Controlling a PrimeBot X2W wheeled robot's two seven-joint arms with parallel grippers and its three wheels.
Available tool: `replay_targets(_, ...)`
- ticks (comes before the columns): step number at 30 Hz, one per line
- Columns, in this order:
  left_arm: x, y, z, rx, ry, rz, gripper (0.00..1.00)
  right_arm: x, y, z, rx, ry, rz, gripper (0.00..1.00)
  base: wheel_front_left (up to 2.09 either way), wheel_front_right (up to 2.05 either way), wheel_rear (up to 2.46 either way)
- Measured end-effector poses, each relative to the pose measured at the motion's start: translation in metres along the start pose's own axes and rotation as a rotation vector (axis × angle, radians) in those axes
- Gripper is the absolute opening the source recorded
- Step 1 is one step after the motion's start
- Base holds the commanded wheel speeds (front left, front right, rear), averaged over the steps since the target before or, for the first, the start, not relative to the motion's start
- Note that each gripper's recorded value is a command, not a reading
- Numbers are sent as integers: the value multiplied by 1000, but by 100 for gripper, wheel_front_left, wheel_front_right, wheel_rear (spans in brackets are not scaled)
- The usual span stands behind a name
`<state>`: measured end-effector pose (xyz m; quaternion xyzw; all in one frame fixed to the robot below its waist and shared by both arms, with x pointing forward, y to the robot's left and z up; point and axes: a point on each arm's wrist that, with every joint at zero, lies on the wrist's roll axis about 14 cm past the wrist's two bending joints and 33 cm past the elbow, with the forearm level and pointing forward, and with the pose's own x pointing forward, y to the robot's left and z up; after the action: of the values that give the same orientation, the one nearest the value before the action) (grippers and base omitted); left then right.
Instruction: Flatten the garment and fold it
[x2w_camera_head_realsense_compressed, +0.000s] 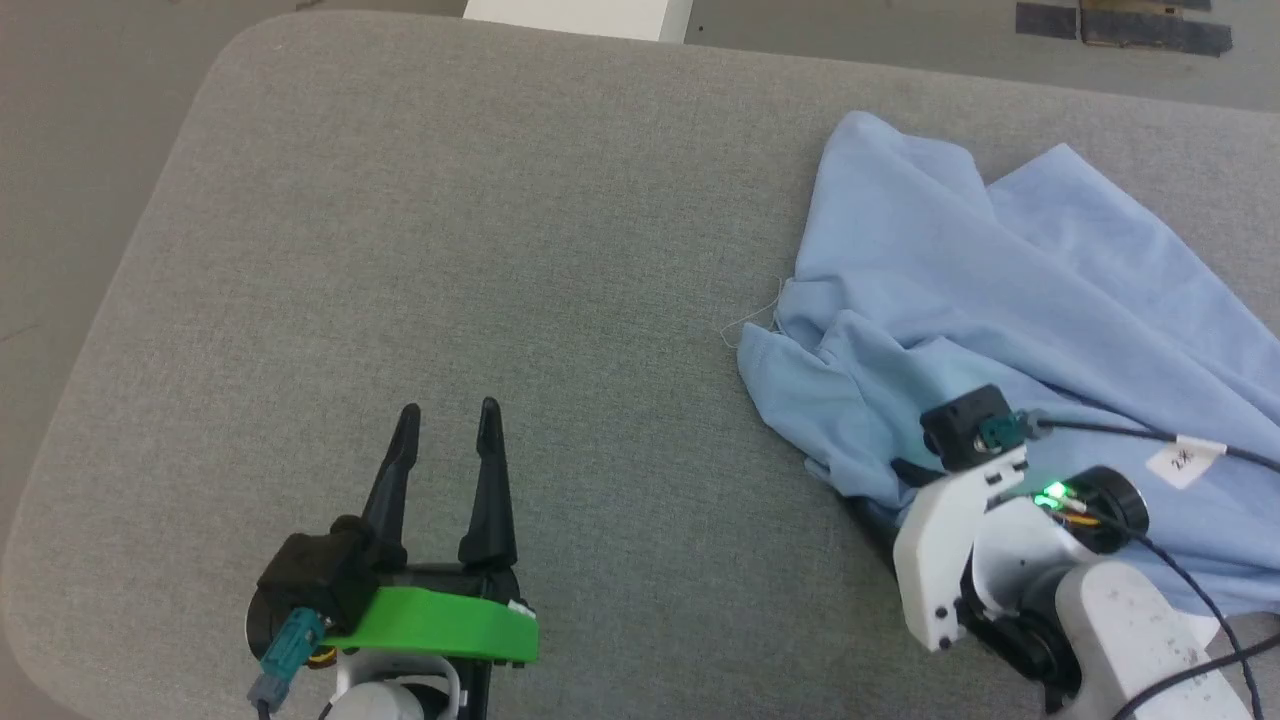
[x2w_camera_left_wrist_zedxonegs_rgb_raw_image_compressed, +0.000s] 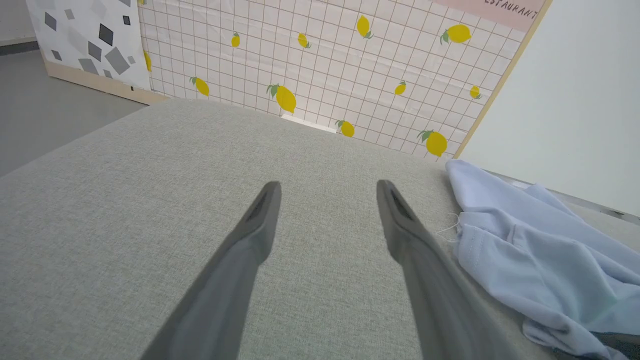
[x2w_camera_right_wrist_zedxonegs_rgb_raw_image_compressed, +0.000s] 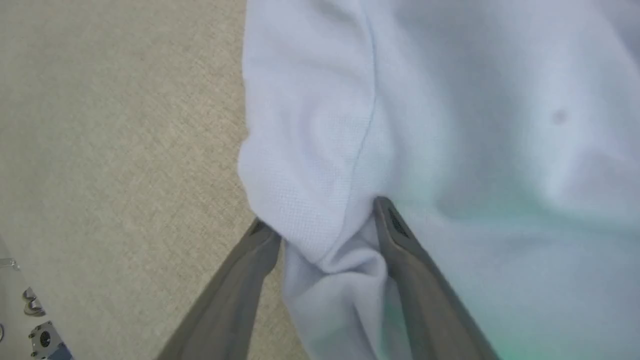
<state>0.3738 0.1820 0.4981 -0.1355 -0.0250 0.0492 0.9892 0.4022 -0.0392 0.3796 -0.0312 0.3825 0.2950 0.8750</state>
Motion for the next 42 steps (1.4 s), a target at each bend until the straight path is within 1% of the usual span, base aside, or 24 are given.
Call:
replay_targets(1, 0, 1, 1, 1, -4, 3, 100, 0, -1, 6, 4, -21, -2, 0, 0, 0, 0)
replay_targets(3, 0, 1, 4, 2, -11, 6, 100, -1, 2, 27, 8, -93, 5, 0, 0, 0, 0)
replay_targets(5, 1, 0, 5, 0, -17, 2, 100, -6, 11, 54, 13, -179, 37, 0, 0, 0, 0)
replay_targets(7, 1, -2, 7, -3, -21, -6, 100, -16, 30, 89, 20, -294, 100, 0, 0, 0, 0)
replay_targets(10, 1, -6, 8, -10, -27, -17, 100, -33, 65, 124, 11, -403, 211, 0, 0, 0, 0)
replay_targets(12, 1, -8, 9, -13, -30, -22, 100, -40, 90, 128, 12, -414, 288, 0, 0, 0, 0)
replay_targets(14, 0, -9, 10, -14, -31, -26, 100, -41, 108, 120, 15, -375, 344, 0, 0, 0, 0)
replay_targets(17, -1, -9, 8, -15, -26, -27, 100, -31, 119, 80, 6, -242, 373, 1, 0, 0, 0)
replay_targets(18, -1, -9, 8, -16, -24, -26, 100, -27, 118, 66, 7, -198, 371, 20, 0, 0, 0)
replay_targets(19, -1, -8, 7, -17, -22, -23, 100, -22, 116, 48, 21, -141, 363, 51, 0, 0, 0)
replay_targets(20, -2, -7, 6, -18, -19, -20, 100, -18, 114, 30, 22, -88, 354, 100, 0, 0, 0)
replay_targets(22, -2, -6, 5, -17, -15, -17, 100, -13, 111, 4, 11, -6, 342, 100, 0, 0, 0)
replay_targets(23, -3, -6, 5, -18, -14, -19, 100, -13, 111, -2, 13, 8, 339, 100, 0, 0, 0)
replay_targets(25, -3, -6, 5, -18, -15, -20, 100, -14, 111, 0, 14, 0, 339, 100, 0, 0, 0)
replay_targets(28, -5, -6, 4, -19, -12, -21, 100, -20, 110, 14, 19, -54, 333, 100, 0, 0, 0)
replay_targets(32, -7, -11, 5, -24, -14, -38, 100, -39, 99, 54, 84, -205, 316, 100, 0, 0, 0)
replay_targets(34, -7, -14, 6, -24, -17, -49, 100, -53, 87, 79, 129, -304, 291, 100, 0, 0, 0)
replay_targets(36, -7, -19, 6, -26, -17, -66, 100, -68, 69, 95, 170, -390, 245, 100, 0, 0, 0)
replay_targets(39, -6, -22, 6, -24, -20, -78, 100, -96, 33, 113, 210, -545, 123, 100, 0, 0, 0)
replay_targets(42, -3, -24, 8, -18, -27, -87, 100, -128, -8, 125, 192, -715, -54, 100, 0, 0, 0)
